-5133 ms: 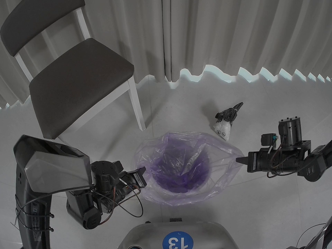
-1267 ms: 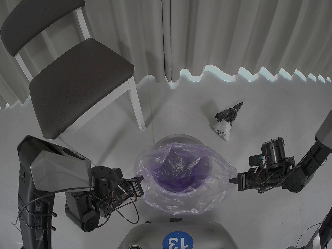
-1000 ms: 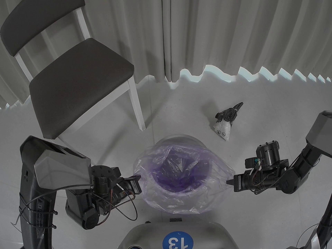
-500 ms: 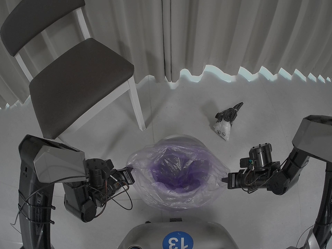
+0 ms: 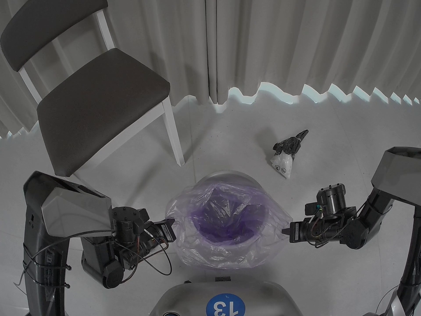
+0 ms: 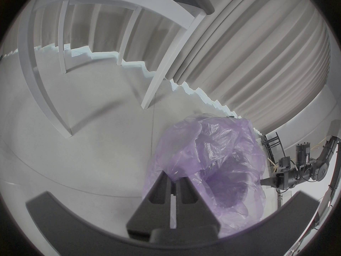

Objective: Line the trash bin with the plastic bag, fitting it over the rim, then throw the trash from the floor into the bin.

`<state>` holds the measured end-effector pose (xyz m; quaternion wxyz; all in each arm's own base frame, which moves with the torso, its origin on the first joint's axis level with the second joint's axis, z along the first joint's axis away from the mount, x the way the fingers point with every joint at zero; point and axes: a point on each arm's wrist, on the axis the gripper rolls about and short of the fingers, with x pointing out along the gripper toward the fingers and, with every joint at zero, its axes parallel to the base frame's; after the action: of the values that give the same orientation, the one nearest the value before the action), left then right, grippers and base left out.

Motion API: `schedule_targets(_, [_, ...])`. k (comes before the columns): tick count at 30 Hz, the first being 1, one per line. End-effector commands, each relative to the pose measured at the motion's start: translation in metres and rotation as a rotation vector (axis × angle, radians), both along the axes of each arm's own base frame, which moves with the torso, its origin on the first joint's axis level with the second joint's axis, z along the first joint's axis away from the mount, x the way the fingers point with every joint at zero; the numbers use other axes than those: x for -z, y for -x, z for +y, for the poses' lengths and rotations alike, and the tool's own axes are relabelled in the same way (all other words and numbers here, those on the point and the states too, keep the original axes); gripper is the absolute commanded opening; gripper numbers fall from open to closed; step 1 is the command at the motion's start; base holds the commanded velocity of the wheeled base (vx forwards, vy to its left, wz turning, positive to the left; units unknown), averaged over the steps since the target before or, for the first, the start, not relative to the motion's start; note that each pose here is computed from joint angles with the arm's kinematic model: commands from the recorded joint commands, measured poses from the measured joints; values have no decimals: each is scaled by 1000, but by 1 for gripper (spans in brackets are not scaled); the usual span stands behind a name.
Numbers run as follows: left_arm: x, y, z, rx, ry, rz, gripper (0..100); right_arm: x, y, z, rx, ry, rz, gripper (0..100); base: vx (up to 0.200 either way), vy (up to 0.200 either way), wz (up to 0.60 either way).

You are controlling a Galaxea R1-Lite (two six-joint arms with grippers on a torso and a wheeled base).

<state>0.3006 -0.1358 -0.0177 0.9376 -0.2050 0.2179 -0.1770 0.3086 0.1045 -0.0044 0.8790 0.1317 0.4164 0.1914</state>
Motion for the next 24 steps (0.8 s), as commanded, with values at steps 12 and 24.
schedule_targets(12, [-6,1,0,1,9,-22,0,-11,3,-2,-2,3,-26,100,0,0,0])
schedule_targets(24, [-2,2,-1,3,2,-14,0,-47,20,-26,-30,69,-153,100,0,0,0])
